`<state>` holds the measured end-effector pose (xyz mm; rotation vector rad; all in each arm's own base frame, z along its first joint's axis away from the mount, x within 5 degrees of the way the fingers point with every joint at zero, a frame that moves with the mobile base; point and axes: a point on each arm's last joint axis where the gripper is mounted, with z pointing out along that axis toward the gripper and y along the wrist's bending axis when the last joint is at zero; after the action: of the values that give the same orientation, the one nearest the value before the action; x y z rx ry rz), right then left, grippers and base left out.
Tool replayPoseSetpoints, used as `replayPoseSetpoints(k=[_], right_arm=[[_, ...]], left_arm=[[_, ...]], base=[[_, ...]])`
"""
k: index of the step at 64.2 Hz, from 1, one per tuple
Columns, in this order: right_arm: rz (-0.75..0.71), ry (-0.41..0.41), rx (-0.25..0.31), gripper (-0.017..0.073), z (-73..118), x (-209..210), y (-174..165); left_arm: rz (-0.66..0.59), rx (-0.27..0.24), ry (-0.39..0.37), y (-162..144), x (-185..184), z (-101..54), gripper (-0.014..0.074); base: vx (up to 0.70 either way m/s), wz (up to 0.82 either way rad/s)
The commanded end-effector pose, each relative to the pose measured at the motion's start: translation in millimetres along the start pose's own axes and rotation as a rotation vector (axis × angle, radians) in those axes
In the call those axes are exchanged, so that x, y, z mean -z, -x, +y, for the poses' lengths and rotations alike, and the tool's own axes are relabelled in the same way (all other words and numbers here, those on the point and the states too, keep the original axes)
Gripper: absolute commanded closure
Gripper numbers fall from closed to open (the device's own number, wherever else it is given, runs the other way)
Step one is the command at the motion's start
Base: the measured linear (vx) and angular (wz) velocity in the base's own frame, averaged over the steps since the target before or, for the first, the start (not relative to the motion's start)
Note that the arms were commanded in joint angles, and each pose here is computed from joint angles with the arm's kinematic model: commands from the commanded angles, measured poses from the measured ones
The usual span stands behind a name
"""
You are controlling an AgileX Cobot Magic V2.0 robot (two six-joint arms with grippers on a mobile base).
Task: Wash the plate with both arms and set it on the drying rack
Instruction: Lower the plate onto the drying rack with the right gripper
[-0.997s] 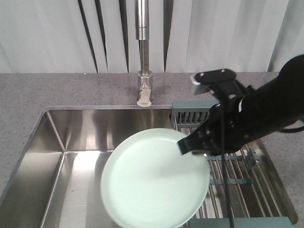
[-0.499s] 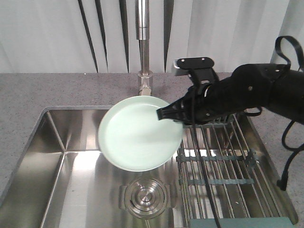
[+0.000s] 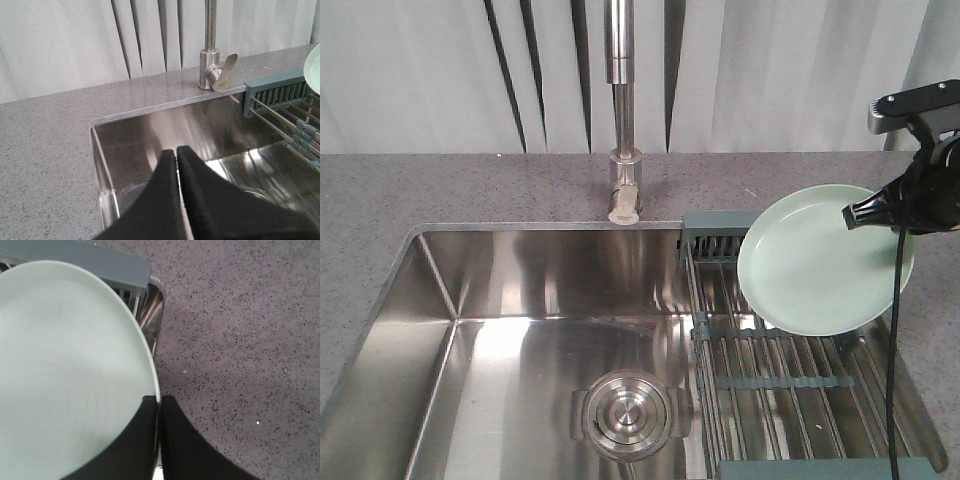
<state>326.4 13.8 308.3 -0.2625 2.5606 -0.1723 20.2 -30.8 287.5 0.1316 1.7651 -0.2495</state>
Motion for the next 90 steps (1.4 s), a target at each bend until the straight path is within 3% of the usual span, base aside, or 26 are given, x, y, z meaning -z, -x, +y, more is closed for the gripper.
replayPoseSetpoints(k=[1,13,24,41,50,63,70,80,90], right_arm=[[-0.091,-0.023,0.030,0.0561,-2.6,3.0,13.8],[-0.051,-0.009,0.081,0.0561,6.7,-30.2,21.1],[-0.042,0.011,0.188,0.0561,25.9,-53.0,24.2],[-0.018,0.006,0.192,0.0517,26.2,-69.7,22.5],[-0.023,0.005,0.193,0.0405,26.2,-69.7,23.0],[-0.018,-0.031,0.227,0.0134,23.0,-69.6,22.9],[-0.027,-0.047,0.210,0.0046,20.6,-62.8,23.7],[-0.125,-0.055,0.184,0.0077,16.8,-25.9,29.7],[-0.263,0.004,0.162,0.0253,15.3,40.4,27.6]], left_arm=[[-0.070,0.032,0.006,12.1,0.4,0.5,0.0600],[-0.070,0.032,0.006,12.1,0.4,0.5,0.0600],[-0.070,0.032,0.006,12.1,0.4,0.5,0.0600],[-0.070,0.032,0.006,12.1,0.4,0.5,0.0600],[-0.070,0.032,0.006,12.1,0.4,0.5,0.0600],[-0.070,0.032,0.006,12.1,0.4,0.5,0.0600],[-0.070,0.032,0.006,12.1,0.4,0.5,0.0600],[-0.077,0.033,0.008,12.7,0.5,0.7,0.0600],[-0.131,0.054,0.013,17.5,1.0,1.4,0.0600]], base=[[0.00,0.00],[0.00,0.00],[0.00,0.00],[0.00,0.00],[0.00,0.00],[0.00,0.00],[0.00,0.00],[0.00,0.00],[0.00,0.00]])
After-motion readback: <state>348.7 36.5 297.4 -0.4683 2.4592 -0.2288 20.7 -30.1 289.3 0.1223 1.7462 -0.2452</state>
